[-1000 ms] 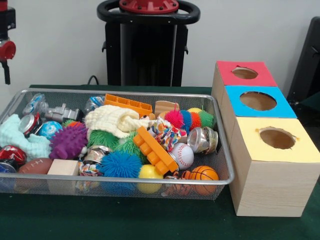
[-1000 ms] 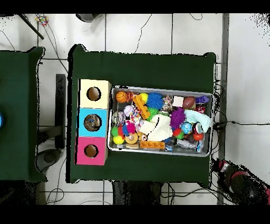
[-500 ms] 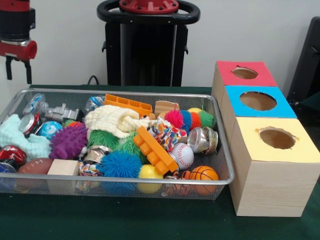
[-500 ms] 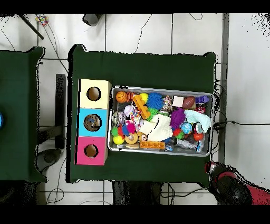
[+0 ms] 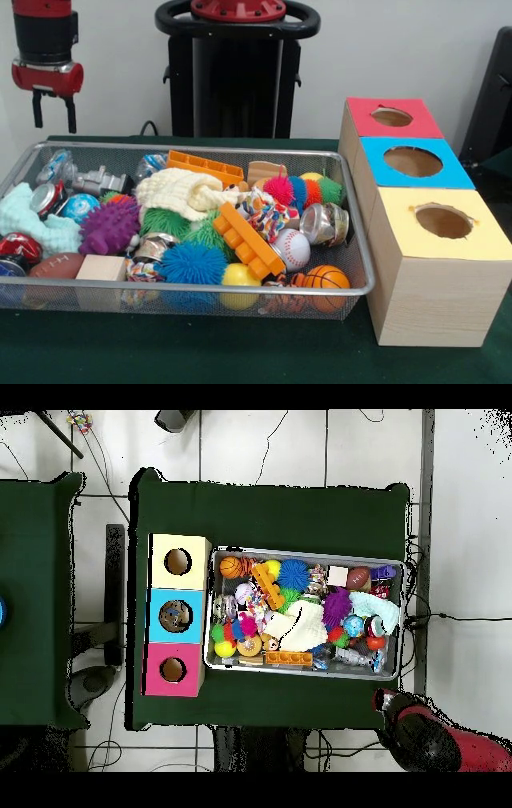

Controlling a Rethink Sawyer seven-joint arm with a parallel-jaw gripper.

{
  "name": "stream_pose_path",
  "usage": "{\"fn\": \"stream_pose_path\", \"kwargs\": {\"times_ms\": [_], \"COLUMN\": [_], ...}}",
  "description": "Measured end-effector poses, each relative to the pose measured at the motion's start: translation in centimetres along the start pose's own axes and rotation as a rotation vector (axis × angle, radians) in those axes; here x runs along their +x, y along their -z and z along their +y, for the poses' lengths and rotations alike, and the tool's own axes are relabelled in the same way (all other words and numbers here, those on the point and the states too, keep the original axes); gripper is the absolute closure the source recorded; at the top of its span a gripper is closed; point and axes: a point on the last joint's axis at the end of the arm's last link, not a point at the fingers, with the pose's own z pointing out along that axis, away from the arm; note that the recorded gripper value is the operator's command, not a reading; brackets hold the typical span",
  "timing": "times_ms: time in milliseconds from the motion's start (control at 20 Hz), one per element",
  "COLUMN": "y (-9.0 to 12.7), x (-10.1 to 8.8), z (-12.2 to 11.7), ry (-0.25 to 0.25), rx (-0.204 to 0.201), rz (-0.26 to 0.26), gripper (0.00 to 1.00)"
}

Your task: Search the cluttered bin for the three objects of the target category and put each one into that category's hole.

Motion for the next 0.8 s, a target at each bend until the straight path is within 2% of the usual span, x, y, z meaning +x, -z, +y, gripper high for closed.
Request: {"fn": "stream_pose_path", "kwargs": {"times_ms": [450,800], "y": [0.06,0.35], "x": [0.24,-0.47], "z": [0.34,0.44], "ry": [-0.003,-0.032], "rx": [-0.007,-0.015], "rz": [0.005,0.001], "gripper": [0.0,0.0]}}
